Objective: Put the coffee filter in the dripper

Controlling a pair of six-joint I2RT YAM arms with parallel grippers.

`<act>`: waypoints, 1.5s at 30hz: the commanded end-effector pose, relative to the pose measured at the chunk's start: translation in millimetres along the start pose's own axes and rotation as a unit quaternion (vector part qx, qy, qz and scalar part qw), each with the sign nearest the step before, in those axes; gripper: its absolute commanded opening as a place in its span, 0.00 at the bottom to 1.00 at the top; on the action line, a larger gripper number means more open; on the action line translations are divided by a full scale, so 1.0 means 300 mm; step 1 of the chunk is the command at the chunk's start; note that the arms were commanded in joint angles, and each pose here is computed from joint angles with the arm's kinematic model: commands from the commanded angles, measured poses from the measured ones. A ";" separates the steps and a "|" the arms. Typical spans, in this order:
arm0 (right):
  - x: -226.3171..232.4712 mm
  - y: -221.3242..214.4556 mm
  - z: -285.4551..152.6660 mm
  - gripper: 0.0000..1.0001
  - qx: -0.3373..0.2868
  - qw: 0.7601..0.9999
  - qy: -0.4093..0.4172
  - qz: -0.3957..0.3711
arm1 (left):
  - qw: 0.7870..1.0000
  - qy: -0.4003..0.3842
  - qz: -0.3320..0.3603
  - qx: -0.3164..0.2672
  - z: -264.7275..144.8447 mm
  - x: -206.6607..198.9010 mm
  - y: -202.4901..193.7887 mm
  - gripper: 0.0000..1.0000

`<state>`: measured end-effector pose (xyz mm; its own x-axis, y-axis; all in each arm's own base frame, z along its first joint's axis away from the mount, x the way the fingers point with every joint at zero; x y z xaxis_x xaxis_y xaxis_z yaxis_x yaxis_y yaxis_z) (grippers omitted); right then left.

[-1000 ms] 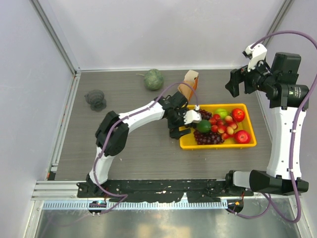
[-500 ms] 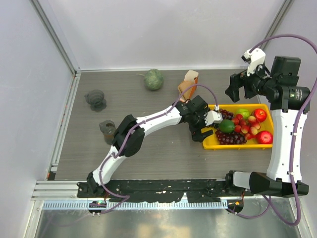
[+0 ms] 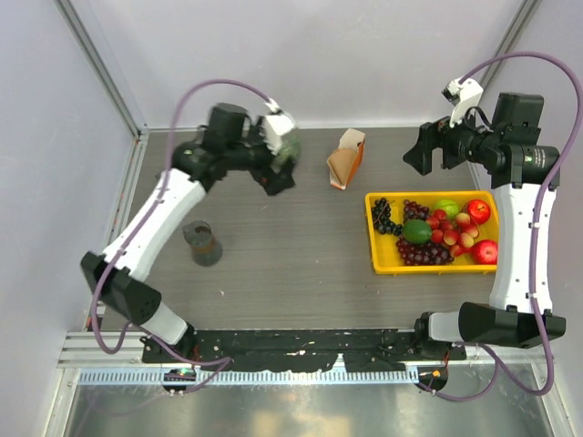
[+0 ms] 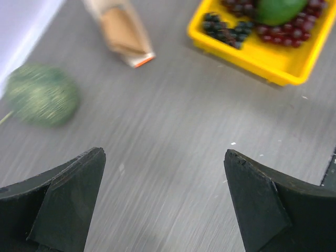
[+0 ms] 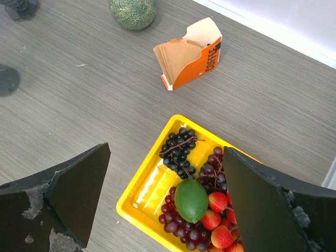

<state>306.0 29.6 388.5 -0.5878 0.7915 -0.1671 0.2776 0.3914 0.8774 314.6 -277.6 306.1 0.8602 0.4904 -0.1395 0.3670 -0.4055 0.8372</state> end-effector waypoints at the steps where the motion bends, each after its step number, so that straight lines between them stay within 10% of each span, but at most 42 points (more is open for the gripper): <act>1: -0.004 0.035 0.031 0.95 -0.025 1.000 0.014 0.008 | 0.995 0.055 -0.081 0.010 -0.190 0.117 -0.072 1.00; 14: 0.010 0.020 0.073 0.95 -0.015 0.999 0.031 0.006 | 0.966 0.171 -0.142 0.129 -0.712 0.311 -0.712 1.00; 22: 0.010 0.018 0.086 0.96 -0.010 0.999 0.032 0.010 | 0.963 0.141 -0.131 0.190 -0.770 0.368 -0.962 0.97; 45: 0.050 0.019 0.048 0.95 -0.002 1.000 0.023 0.000 | 0.981 -0.004 0.087 0.173 -0.453 0.466 -0.908 0.88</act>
<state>320.2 49.8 366.9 -0.6375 0.7638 -0.1005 0.3255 0.3853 0.8635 270.7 21.0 120.1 0.8877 0.4552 -0.0689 0.4083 -0.7093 0.5746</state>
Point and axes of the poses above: each gripper's point midway between its finger pads, its own z axis out along the fingers, its own x axis along the line the jaws close on, y = z × x, the point moved 3 cm from there along -z, back along the fingers, and after that the axes turned 12 degrees about -z, right-handed, at the moved point
